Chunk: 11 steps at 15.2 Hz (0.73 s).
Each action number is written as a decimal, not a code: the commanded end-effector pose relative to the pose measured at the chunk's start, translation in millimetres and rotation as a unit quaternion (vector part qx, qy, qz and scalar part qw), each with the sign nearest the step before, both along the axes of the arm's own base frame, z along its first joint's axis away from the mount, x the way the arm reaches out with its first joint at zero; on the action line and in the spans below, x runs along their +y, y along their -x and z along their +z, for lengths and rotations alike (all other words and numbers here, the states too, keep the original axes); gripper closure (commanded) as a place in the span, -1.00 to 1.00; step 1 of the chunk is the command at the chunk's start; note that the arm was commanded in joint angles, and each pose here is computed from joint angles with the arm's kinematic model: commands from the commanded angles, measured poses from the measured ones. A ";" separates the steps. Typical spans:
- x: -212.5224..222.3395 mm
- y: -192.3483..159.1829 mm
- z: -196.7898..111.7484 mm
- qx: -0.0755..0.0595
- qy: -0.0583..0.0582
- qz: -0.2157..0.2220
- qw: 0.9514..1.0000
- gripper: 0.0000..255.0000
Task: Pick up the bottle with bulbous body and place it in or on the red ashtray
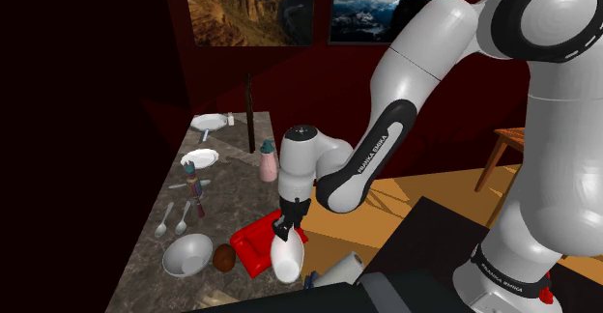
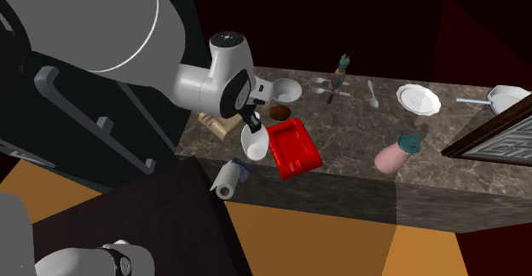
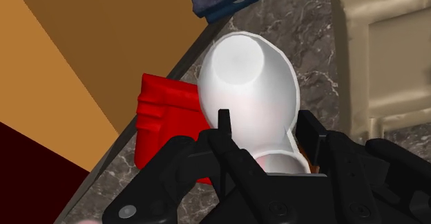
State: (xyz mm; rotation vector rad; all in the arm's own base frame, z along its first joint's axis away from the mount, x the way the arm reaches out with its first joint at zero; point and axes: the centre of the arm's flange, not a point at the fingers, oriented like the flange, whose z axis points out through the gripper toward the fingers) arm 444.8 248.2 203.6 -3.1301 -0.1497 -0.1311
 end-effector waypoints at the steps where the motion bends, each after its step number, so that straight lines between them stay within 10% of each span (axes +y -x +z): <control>1: -0.6 -0.5 10.8 0.000 0.000 0.000 1.000 1.00; 11: -0.6 -0.5 63.6 0.000 0.000 0.000 1.000 1.00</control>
